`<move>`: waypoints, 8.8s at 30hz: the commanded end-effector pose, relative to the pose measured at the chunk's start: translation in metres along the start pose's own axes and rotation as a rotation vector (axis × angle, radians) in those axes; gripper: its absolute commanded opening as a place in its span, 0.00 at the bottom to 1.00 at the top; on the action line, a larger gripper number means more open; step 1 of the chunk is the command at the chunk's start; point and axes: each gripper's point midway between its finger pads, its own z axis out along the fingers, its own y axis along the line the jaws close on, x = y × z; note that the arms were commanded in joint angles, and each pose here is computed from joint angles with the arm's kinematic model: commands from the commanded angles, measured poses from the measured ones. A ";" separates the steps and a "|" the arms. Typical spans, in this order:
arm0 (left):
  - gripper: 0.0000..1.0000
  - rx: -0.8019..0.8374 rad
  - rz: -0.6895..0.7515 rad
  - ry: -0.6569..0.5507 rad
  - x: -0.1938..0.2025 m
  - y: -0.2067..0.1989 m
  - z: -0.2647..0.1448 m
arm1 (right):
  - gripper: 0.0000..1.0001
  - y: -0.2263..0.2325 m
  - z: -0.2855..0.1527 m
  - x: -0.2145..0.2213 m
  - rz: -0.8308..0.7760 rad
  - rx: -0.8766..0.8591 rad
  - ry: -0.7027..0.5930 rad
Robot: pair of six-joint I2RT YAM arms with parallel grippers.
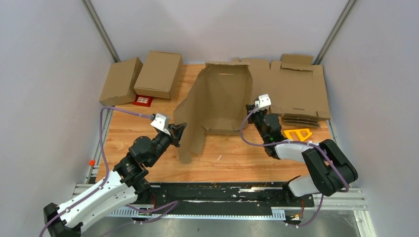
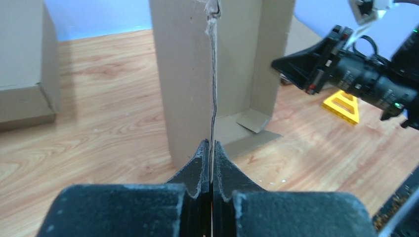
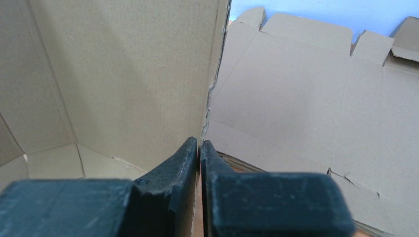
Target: Fold the paper box
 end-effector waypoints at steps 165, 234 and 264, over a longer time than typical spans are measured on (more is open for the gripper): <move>0.00 0.299 0.037 -0.116 0.021 -0.045 0.000 | 0.94 0.072 -0.049 0.025 0.227 -0.183 0.181; 0.00 0.270 -0.048 0.163 0.075 -0.036 -0.028 | 0.79 0.083 -0.039 0.068 0.628 -0.096 0.478; 0.00 0.281 -0.075 0.116 0.068 -0.037 -0.032 | 0.73 0.096 -0.012 0.095 0.953 -0.089 0.580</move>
